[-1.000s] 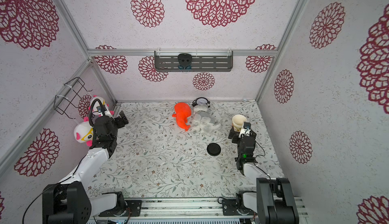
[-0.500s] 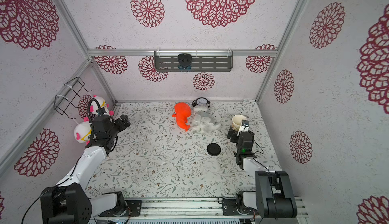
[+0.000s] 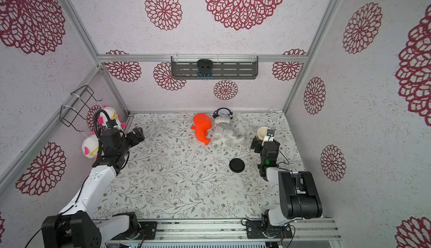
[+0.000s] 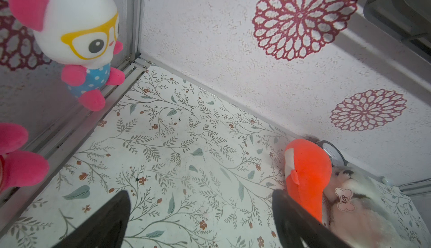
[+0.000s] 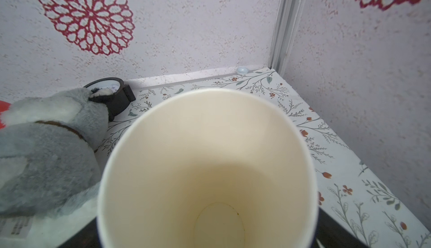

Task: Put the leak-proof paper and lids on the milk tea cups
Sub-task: Pick up the cup at the center of the board.

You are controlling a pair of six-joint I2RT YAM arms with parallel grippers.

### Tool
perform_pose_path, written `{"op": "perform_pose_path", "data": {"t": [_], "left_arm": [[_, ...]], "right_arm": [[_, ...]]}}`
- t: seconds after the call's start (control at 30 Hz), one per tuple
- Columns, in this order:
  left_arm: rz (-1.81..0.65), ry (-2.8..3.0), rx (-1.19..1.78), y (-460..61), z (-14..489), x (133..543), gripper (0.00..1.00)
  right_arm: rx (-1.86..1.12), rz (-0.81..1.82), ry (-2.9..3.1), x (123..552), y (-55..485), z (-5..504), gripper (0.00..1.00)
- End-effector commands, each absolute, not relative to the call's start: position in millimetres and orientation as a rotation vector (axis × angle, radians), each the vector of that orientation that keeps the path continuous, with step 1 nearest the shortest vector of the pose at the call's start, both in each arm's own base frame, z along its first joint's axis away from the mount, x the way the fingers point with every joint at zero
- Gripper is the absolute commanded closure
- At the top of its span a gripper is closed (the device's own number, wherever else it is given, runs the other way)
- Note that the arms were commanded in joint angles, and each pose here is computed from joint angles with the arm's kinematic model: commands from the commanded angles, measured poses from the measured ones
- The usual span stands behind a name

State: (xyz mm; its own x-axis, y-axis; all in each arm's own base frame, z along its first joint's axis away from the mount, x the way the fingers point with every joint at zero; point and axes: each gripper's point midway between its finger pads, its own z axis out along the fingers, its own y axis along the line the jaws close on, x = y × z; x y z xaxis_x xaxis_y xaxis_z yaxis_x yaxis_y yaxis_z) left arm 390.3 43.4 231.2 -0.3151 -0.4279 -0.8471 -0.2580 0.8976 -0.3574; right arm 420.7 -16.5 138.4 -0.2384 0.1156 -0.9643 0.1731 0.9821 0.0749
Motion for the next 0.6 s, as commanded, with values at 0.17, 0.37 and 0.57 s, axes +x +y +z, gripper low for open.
{"op": "perform_pose_path", "data": {"t": [0.17,0.37,0.57], "left_arm": [[-0.178,1.916,-0.465,42,233,381,0.03],[-0.222,1.921,-0.438,34,234,383,0.03],[-0.262,1.924,-0.439,29,236,383,0.02]], "right_arm": [[0.211,-0.047,1.683,442,-17,169,0.06],[0.144,-0.038,1.666,442,-10,176,0.22],[0.035,0.037,1.669,437,10,188,0.28]]}}
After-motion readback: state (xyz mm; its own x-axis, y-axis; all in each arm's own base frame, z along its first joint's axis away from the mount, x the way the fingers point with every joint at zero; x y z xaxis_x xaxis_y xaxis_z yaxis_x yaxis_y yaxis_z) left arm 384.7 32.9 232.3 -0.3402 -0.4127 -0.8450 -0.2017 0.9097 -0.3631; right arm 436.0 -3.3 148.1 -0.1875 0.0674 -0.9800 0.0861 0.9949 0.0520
